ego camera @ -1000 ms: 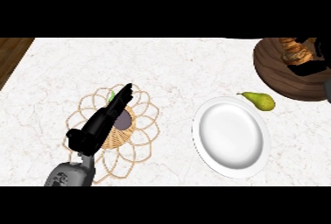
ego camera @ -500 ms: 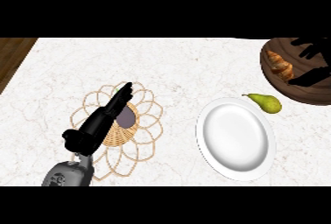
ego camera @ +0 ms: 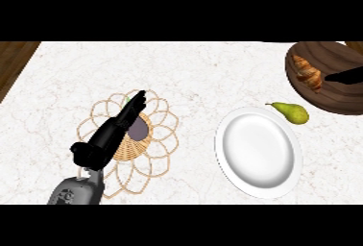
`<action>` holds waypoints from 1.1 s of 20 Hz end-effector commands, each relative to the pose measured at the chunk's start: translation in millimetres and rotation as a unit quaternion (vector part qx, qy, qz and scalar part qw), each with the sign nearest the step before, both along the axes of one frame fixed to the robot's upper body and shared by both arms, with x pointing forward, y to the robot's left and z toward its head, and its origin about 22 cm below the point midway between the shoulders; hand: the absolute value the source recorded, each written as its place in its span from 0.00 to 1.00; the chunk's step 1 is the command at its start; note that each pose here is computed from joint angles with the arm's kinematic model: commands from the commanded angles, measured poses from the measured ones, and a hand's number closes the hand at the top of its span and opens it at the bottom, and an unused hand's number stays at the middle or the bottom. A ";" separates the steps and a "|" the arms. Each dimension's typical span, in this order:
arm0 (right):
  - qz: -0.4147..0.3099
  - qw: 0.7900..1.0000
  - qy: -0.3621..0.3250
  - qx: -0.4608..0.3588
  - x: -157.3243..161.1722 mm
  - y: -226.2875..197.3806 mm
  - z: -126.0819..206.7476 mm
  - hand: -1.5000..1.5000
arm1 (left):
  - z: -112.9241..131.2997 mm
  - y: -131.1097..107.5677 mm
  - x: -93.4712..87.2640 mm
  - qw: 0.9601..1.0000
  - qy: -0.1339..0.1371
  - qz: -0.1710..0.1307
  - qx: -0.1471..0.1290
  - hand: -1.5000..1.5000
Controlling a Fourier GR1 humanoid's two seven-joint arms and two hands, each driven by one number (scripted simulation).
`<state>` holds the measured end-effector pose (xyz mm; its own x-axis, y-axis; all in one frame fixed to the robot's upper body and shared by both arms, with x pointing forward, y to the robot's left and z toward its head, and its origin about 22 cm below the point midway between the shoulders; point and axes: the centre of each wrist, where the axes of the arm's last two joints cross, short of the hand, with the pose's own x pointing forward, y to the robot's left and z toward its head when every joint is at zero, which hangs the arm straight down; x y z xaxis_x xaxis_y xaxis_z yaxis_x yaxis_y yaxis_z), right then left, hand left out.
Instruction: Pick the croissant from the plate and place it in the bowl
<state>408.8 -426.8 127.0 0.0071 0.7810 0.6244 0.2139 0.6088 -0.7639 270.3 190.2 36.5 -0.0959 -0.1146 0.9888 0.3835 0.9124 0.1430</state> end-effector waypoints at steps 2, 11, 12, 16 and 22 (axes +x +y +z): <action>-0.059 0.992 -0.041 0.104 -12.8 -31.2 20.6 0.00 | -4.2 3.6 -6.9 1.000 0.004 -0.001 0.002 0.50; -0.119 0.973 -0.091 0.178 -72.5 -107.7 35.9 0.00 | 5.8 -6.1 4.5 1.000 -0.002 0.007 -0.002 0.50; -0.123 0.974 -0.083 0.170 -81.5 -114.8 30.3 0.00 | 5.3 -9.2 4.1 1.000 -0.001 0.002 0.000 0.50; -0.125 0.968 -0.093 0.197 -111.4 -138.5 22.2 0.00 | 0.8 -2.1 2.5 1.000 -0.003 0.002 0.002 0.50; -0.101 0.971 -0.079 0.203 -145.8 -160.3 10.8 0.00 | -0.4 8.3 3.7 1.000 0.001 0.018 -0.007 0.50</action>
